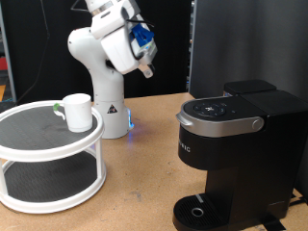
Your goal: Make a cup of coffee with the keurig machine
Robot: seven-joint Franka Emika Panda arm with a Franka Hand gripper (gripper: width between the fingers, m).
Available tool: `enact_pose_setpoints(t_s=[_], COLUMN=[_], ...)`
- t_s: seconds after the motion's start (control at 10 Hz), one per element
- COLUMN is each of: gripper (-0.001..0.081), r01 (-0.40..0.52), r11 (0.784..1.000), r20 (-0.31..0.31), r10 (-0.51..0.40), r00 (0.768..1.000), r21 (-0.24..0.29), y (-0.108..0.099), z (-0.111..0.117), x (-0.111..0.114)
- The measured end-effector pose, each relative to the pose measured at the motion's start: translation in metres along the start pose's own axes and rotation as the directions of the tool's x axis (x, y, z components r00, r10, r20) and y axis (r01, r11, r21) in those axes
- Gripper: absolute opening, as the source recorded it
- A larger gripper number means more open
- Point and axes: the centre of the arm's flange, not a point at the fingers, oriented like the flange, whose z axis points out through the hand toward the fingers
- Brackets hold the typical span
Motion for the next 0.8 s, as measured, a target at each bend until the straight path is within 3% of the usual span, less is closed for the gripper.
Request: enact_pose_setpoints(t_s=[0.1, 0.3, 0.6, 0.8], gripper=[0.0007, 0.0007, 0.0007, 0.0007], r01=[-0.049, -0.037, 0.017, 0.007], r11=[0.999, 0.999, 0.995, 0.995], r20=[-0.041, -0.078, -0.096, -0.099], r10=[0.049, 0.039, -0.007, 0.003], r00=[0.998, 0.996, 0.995, 0.995], r21=[0.004, 0.031, 0.103, 0.101], y=[0.004, 0.013, 0.023, 0.024], z=[-0.002, -0.015, -0.037, -0.037], x=[-0.006, -0.027, -0.057, -0.057])
